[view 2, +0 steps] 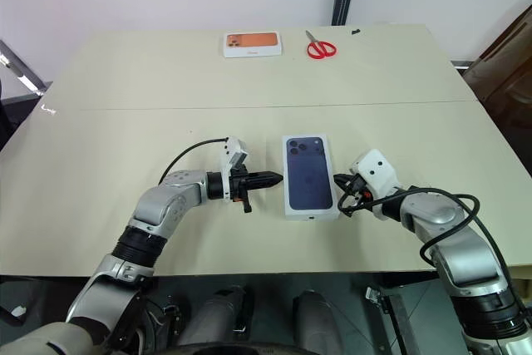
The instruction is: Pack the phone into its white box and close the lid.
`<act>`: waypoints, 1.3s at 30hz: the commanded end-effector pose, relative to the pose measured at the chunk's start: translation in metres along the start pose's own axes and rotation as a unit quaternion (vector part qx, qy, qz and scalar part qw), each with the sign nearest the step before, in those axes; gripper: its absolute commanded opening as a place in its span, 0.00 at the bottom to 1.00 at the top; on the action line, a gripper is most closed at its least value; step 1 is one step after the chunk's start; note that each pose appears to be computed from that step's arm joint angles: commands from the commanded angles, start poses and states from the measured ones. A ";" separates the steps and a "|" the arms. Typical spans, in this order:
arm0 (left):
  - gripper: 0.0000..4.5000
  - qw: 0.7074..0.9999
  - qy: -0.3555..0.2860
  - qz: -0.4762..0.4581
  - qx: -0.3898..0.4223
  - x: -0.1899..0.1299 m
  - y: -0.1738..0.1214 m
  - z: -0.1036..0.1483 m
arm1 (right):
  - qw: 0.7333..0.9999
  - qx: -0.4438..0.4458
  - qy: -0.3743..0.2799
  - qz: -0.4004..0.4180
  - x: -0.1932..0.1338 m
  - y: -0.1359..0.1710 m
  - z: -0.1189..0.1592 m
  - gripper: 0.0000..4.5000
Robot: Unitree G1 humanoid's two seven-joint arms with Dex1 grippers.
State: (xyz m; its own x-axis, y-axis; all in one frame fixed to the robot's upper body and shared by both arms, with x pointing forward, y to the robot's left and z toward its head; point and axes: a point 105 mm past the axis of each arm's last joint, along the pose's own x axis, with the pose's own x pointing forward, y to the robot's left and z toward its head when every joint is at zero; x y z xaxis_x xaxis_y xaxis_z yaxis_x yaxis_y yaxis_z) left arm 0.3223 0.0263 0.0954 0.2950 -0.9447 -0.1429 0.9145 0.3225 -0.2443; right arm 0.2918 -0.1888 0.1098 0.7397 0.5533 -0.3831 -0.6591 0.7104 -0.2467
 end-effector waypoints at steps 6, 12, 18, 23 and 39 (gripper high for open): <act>0.00 1.000 -0.005 -0.007 0.023 0.005 0.000 0.009 | 0.999 -0.041 -0.004 -0.003 -0.002 0.003 0.005 0.01; 0.00 0.999 -0.005 -0.003 0.032 0.005 0.004 0.012 | 0.998 -0.060 0.016 -0.005 -0.003 0.001 -0.004 0.01; 0.00 0.999 -0.034 0.015 0.031 -0.007 0.015 0.030 | 0.998 -0.057 -0.019 -0.037 -0.013 -0.023 0.015 0.01; 0.00 0.991 -0.133 0.021 0.008 0.007 0.019 0.087 | 0.996 -0.044 -0.068 -0.042 -0.007 -0.031 0.038 0.01; 0.00 0.997 0.063 0.043 0.030 0.029 0.024 -0.003 | 0.998 -0.023 0.021 0.062 0.016 0.022 -0.003 0.01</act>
State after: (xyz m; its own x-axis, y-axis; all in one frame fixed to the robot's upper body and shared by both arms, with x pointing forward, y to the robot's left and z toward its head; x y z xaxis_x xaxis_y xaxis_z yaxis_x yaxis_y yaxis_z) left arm 0.3466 -0.0050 0.0950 0.3006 -0.9226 -0.2416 0.9343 0.3358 -0.1200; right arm 0.2891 -0.1616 0.1012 0.6529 0.6224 -0.4316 -0.7541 0.5877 -0.2932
